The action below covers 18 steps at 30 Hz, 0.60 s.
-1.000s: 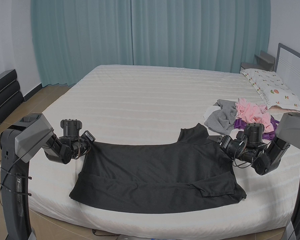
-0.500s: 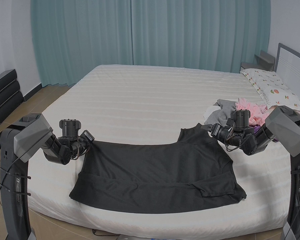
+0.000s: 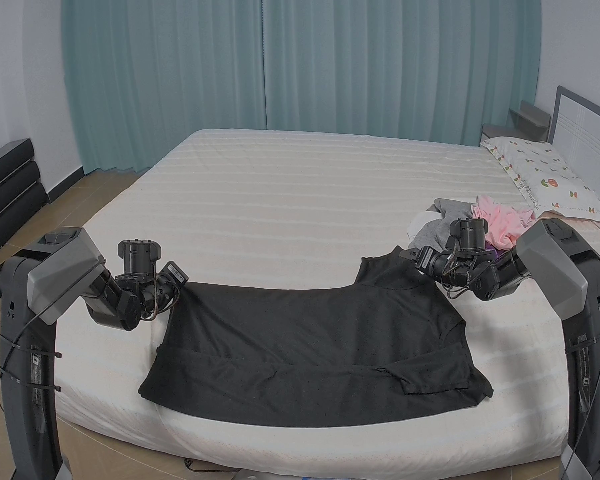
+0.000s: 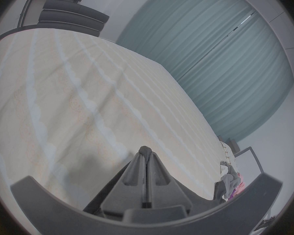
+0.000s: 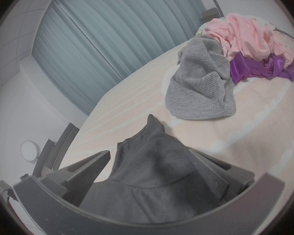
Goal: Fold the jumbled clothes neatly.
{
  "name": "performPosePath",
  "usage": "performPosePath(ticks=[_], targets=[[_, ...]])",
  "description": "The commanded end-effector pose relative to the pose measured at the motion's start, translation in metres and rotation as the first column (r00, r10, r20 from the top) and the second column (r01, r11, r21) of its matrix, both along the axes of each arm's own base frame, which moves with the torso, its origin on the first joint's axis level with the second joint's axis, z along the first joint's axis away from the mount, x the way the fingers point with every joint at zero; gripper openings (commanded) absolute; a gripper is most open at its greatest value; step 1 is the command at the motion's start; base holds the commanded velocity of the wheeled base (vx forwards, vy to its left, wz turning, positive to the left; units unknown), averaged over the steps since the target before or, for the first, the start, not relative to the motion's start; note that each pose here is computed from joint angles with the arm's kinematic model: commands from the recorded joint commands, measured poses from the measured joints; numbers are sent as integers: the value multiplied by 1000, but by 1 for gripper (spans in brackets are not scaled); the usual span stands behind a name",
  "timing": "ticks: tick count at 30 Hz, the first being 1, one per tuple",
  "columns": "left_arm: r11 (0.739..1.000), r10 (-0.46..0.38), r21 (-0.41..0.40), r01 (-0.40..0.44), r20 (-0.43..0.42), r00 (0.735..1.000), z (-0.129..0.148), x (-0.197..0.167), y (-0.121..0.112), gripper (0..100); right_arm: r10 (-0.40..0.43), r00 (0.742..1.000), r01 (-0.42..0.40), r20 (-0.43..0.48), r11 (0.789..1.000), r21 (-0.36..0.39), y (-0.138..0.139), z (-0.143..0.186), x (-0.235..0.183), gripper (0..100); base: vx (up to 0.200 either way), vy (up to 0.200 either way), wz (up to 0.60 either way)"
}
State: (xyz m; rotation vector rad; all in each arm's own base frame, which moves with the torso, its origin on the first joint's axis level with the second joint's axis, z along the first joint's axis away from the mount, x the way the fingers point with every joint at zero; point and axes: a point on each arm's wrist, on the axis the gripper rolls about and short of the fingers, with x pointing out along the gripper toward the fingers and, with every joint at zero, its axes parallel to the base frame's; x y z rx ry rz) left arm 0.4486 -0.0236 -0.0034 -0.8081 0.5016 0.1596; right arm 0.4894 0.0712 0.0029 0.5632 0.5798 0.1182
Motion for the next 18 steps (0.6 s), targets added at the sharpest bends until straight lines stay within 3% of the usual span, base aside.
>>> performPosePath(ticks=[1,18], targets=[[1000,0,0,0,-4,1000,-1,0,0,0,-8,1000,8,-4,1000,-1,-3,-9,5,100,0,0,0],[1000,-1,1,1,-4,1000,-2,0,0,0,-20,1000,20,-5,999,-32,-10,-20,9,100,0,0,0]])
